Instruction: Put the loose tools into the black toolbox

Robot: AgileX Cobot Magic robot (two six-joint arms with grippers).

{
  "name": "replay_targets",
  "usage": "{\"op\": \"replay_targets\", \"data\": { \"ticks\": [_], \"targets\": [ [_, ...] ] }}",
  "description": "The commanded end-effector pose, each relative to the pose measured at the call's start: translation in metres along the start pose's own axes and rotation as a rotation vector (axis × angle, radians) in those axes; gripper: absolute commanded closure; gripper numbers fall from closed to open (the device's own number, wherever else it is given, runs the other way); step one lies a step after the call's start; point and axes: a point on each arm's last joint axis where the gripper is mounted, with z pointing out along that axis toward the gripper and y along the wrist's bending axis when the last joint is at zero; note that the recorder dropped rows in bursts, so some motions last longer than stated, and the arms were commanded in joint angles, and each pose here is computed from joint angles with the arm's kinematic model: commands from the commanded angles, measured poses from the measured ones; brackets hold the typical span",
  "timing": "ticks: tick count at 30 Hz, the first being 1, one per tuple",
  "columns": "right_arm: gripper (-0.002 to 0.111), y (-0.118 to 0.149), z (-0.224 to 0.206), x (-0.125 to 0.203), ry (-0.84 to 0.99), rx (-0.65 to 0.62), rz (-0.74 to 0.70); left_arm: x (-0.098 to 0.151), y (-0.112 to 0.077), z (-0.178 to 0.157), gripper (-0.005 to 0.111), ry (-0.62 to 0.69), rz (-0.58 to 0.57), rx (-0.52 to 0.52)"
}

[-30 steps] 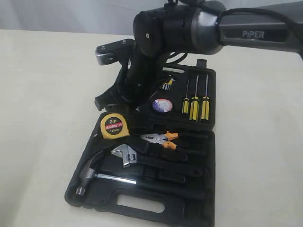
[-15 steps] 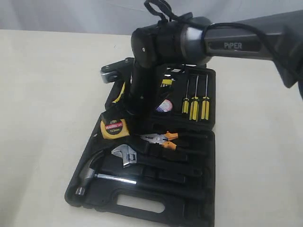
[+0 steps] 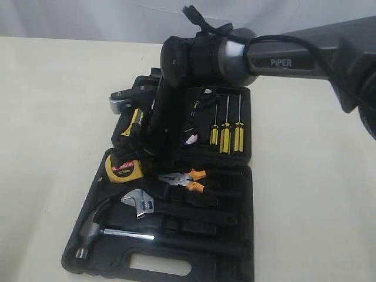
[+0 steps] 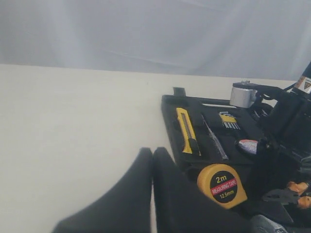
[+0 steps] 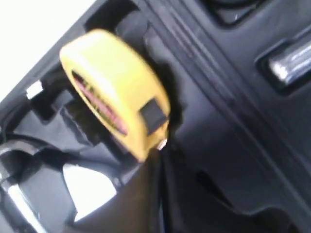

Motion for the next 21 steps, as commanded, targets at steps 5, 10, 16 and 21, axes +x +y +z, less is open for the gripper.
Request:
{"op": "replay_targets", "data": {
  "ticks": [5,10,16,21],
  "targets": [
    [0.108,0.0,0.003,0.009,0.092,0.018,0.017,-0.001,-0.001,0.0,0.107,0.003,-0.007,0.006],
    [0.108,0.001,0.003,0.005,0.054,0.025,0.007,-0.001,-0.001,0.0,0.107,0.003,-0.007,0.006],
    [0.105,0.0,0.003,0.0,-0.004,0.035,-0.002,-0.001,-0.001,0.0,0.107,0.003,-0.007,0.006],
    [0.079,0.0,0.003,-0.001,-0.022,0.035,-0.017,-0.001,-0.001,0.0,0.107,0.003,-0.007,0.006]
  ]
}}
